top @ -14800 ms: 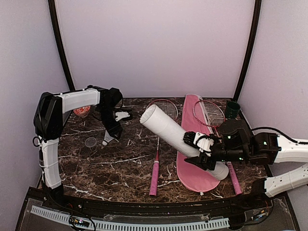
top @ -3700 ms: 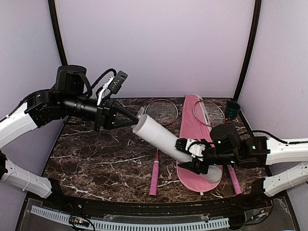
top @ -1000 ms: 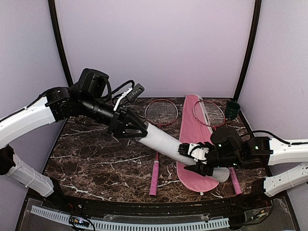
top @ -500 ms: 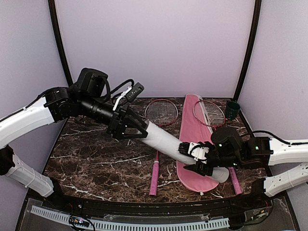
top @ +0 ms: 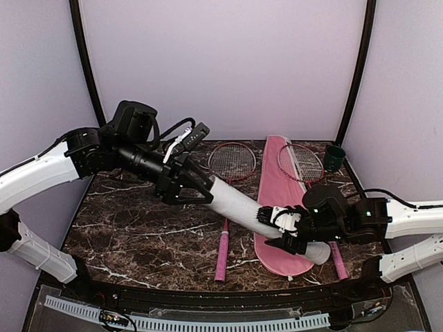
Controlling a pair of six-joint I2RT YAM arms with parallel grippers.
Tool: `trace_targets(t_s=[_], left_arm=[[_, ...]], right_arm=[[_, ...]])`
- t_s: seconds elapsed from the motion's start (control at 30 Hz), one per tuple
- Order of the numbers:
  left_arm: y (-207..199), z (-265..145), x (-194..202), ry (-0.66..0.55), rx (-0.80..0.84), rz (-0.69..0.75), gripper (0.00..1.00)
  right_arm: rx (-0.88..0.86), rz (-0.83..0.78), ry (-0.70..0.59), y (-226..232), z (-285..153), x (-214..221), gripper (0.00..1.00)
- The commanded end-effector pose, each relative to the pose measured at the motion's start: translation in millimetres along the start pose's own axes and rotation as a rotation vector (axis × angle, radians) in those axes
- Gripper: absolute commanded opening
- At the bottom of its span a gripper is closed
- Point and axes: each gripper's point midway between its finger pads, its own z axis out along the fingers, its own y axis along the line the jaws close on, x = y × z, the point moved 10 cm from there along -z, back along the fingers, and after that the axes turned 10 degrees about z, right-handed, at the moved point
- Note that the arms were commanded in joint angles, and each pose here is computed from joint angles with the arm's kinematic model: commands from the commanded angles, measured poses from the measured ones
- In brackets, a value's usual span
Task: Pack up the badminton gear
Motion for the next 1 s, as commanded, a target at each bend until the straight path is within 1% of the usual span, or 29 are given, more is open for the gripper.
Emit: trace_targets(t_s=[0.0, 0.1, 0.2, 0.37, 0.5, 0.6, 0.63, 0.7, 0.77, 0.97], left_arm=[[-7, 13, 24, 0.071, 0.086, -0.048, 0.69], [-9, 11, 29, 0.079, 0.079, -0.057, 0.68], [-6, 11, 31, 0.09, 0.049, -0.06, 0.69], [0, 23, 24, 0.077, 0.078, -0.065, 0.7], [-6, 34, 16, 0.083, 0.075, -0.014, 0.7], [-7, 33, 14, 0.065, 0.073, -0.007, 0.7], [-6, 31, 14, 0.065, 0.044, 0.002, 0.7], [-8, 22, 11, 0.053, -0.023, 0.028, 0.71], [-11, 9, 5, 0.013, -0.069, 0.05, 0.73], [-7, -54, -12, -0.19, -0.246, 0.05, 0.75]], right_arm=[[0.006, 0.052, -0.334, -4, -22, -54, 0.21], [0.012, 0.057, -0.337, -5, -24, -53, 0.21], [0.012, 0.057, -0.344, -5, -26, -53, 0.21], [-0.004, 0.043, -0.344, -3, -23, -57, 0.22], [-0.02, 0.039, -0.357, -3, -21, -64, 0.21], [-0.025, 0.039, -0.364, -3, -22, -66, 0.21], [-0.028, 0.039, -0.366, -2, -22, -66, 0.22], [-0.026, 0.046, -0.364, -3, -21, -65, 0.21], [-0.025, 0.05, -0.36, -2, -20, -64, 0.22], [-0.022, 0.07, -0.341, -3, -16, -62, 0.21]])
